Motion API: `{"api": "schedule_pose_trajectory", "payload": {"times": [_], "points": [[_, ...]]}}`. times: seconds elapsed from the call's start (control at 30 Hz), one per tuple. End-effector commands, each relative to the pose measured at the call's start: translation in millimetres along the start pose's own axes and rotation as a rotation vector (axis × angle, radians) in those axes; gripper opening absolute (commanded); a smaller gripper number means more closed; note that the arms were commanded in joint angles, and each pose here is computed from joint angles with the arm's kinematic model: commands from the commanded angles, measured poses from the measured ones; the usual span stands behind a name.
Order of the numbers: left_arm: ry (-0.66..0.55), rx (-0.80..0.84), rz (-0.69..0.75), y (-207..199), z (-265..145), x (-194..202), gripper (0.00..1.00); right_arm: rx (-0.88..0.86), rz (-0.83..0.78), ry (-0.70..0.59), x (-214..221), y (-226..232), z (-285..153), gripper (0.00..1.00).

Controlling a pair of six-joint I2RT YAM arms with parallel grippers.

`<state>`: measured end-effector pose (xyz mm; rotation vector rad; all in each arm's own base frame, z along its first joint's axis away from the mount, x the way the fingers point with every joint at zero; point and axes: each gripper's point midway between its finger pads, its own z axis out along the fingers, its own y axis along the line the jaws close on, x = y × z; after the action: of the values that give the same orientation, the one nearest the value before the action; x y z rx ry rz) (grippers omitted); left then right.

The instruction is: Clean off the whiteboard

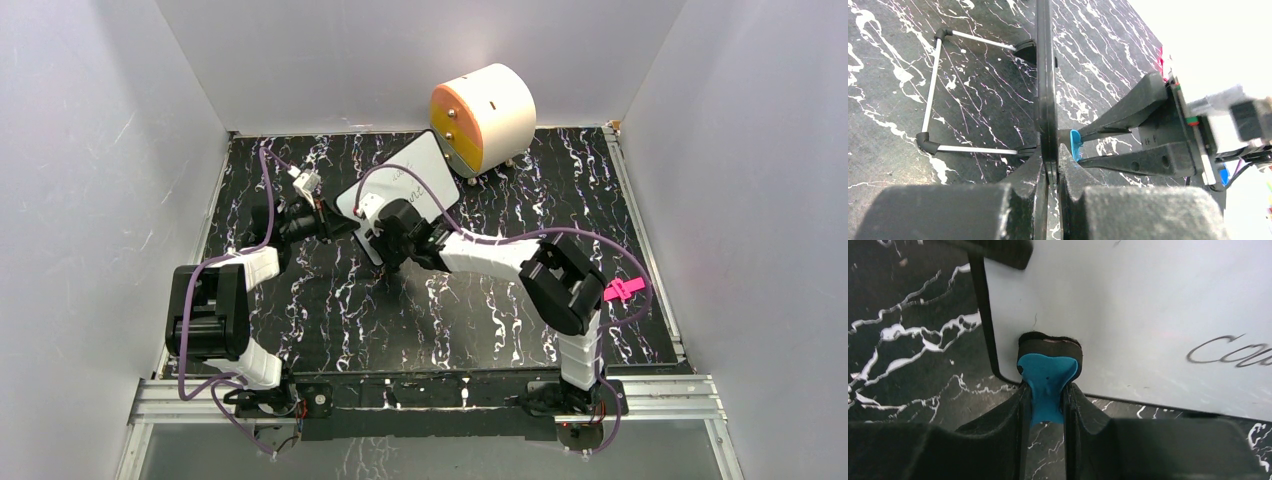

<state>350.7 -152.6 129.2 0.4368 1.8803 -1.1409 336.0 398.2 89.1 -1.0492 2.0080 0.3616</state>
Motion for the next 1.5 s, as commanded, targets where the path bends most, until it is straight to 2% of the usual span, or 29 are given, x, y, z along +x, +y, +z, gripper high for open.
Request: {"api": "schedule_pose_trajectory", "payload": {"times": [0.0,0.07,0.17,0.23,0.33,0.4,0.6,0.7,0.83,0.93,1.07,1.23,1.37,1.47], "points": [[0.058,0.073,0.028,-18,4,14,0.01,0.016,0.033,-0.143,-51,-6,-35,0.16],[0.061,0.05,0.031,-17,4,10,0.12,0.032,0.063,-0.205,-75,-14,-51,0.16],[0.041,0.016,0.063,-15,3,-5,0.34,0.047,0.119,-0.328,-114,-29,-87,0.17],[0.023,0.0,0.086,-15,3,-17,0.46,0.056,0.155,-0.376,-127,-38,-102,0.17],[-0.008,-0.028,0.117,-12,0,-37,0.58,0.094,0.212,-0.418,-133,-54,-119,0.18],[-0.035,-0.037,0.138,-12,-3,-50,0.62,0.125,0.24,-0.429,-130,-64,-128,0.18],[-0.108,-0.112,0.173,-8,-8,-89,0.66,0.181,0.306,-0.452,-125,-88,-146,0.19],[-0.121,-0.176,0.098,2,-7,-103,0.66,0.198,0.336,-0.452,-124,-97,-147,0.19],[-0.074,-0.153,-0.004,4,0,-105,0.6,0.207,0.359,-0.445,-123,-103,-144,0.19],[-0.072,-0.184,-0.038,11,2,-108,0.6,0.199,0.363,-0.444,-123,-102,-142,0.19],[0.001,-0.176,-0.094,18,10,-108,0.58,0.195,0.366,-0.442,-122,-101,-142,0.19],[0.033,-0.149,-0.111,18,18,-113,0.55,0.206,0.371,-0.44,-119,-104,-143,0.19],[0.045,-0.108,-0.121,9,22,-110,0.46,0.216,0.377,-0.434,-116,-106,-142,0.19],[0.06,-0.072,-0.127,2,23,-106,0.45,0.218,0.38,-0.433,-117,-108,-141,0.2]]}}
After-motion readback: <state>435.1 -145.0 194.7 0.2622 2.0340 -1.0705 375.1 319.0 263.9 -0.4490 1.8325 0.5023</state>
